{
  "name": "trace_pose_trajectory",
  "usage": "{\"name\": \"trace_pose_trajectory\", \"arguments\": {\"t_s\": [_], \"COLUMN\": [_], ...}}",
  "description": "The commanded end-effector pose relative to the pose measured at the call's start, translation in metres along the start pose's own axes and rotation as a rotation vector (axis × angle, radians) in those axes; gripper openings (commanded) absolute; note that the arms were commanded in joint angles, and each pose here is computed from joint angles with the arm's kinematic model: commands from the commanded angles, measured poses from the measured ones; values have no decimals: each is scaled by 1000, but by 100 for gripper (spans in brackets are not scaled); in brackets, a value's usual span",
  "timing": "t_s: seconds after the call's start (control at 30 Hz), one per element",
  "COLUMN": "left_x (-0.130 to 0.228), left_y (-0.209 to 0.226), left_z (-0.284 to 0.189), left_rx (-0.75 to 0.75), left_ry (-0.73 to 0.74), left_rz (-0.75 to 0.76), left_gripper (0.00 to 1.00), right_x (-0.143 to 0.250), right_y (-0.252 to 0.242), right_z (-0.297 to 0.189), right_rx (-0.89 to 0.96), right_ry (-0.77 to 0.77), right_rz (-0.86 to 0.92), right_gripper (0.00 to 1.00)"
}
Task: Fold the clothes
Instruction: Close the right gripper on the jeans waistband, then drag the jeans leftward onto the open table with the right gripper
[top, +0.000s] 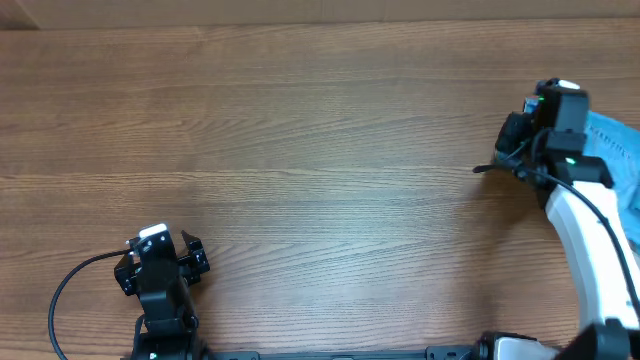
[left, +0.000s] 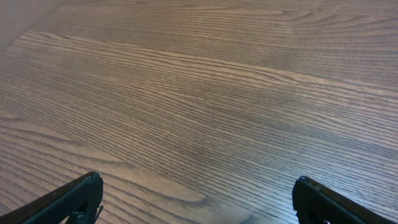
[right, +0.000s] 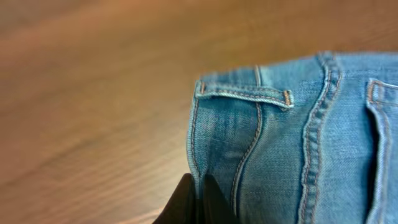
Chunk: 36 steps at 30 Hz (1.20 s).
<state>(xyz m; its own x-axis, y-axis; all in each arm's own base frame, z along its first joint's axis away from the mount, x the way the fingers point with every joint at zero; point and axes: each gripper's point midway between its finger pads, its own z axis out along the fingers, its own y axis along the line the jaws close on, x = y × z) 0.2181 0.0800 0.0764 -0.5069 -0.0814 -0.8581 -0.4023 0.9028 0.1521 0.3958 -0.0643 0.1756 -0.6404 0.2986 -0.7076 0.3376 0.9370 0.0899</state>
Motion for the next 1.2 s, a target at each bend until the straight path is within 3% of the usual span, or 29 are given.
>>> {"name": "trace_pose_trajectory", "arguments": {"t_s": [0.0,0.4,0.77,1.17], "left_x": [0,0,0,0], "left_y": [3,3,3,3], "left_z": [-1,-1,-1,-1], "left_rx": [-18,-18,-18,-18], "left_ry": [4,4,4,4], "left_rz": [22,22,22,22], "left_gripper": [100,100,100,100], "right_x": [-36,12,123,162], "right_y": [52,194,338,409], "right_z": [-58,-116,-90,-169], "right_rx": [-284,-626,-804,-1071], "right_ry": [-118,-37,178,167], "right_rz": [19,-29,-37,-55], "right_gripper": [4,4,4,4]}}
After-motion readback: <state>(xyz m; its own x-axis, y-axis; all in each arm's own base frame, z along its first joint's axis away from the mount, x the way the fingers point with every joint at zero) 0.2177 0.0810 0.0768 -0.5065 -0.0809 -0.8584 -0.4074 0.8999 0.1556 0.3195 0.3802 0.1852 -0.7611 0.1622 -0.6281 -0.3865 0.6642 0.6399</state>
